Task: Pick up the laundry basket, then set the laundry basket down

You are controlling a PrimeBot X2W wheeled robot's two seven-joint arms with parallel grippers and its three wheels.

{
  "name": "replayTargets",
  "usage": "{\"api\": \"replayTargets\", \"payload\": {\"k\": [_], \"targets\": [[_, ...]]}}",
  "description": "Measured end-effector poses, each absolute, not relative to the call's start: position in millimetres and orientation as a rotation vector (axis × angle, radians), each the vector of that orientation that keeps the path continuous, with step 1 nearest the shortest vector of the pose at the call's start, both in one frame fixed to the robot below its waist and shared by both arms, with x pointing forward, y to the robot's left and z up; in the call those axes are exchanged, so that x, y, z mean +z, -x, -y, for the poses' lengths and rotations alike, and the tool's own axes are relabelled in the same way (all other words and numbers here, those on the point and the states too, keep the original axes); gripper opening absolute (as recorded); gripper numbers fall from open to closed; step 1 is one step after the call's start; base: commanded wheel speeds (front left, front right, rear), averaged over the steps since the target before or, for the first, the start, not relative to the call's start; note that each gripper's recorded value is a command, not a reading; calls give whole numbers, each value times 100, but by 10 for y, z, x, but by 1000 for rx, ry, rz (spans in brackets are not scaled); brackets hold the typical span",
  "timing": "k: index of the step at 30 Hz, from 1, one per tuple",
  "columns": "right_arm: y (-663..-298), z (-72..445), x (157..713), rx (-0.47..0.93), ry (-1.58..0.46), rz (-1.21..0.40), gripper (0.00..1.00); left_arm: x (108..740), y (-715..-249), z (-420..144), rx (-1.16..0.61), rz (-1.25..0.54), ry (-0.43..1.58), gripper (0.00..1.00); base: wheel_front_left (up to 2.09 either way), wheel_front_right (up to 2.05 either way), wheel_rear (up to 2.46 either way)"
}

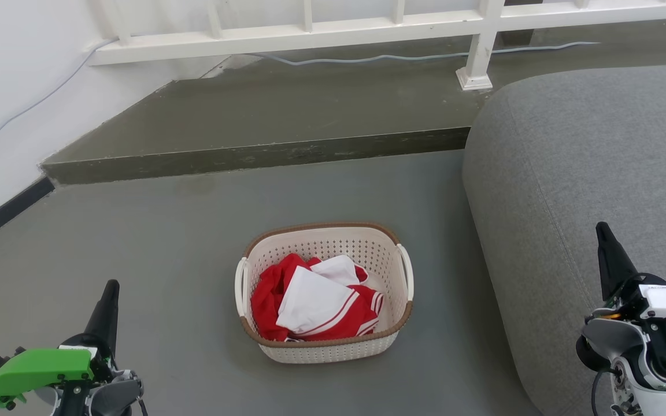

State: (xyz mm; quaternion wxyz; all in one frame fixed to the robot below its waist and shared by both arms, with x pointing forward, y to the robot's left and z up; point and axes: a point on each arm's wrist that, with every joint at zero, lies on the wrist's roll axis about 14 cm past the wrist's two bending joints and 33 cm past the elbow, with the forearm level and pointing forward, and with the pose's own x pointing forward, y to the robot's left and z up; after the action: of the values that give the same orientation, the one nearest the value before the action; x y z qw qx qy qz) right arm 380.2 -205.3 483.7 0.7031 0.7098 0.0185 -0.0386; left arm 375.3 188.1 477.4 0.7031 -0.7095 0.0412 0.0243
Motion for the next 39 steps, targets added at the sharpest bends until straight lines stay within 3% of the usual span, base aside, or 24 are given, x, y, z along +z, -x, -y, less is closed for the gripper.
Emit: {"api": "replayTargets", "payload": {"k": [39], "targets": [[-3803, 2053, 4839, -84, -1580, -42, 0, 4776, -3754, -1880, 54, -91, 1579, 0, 0, 0, 0]]}}
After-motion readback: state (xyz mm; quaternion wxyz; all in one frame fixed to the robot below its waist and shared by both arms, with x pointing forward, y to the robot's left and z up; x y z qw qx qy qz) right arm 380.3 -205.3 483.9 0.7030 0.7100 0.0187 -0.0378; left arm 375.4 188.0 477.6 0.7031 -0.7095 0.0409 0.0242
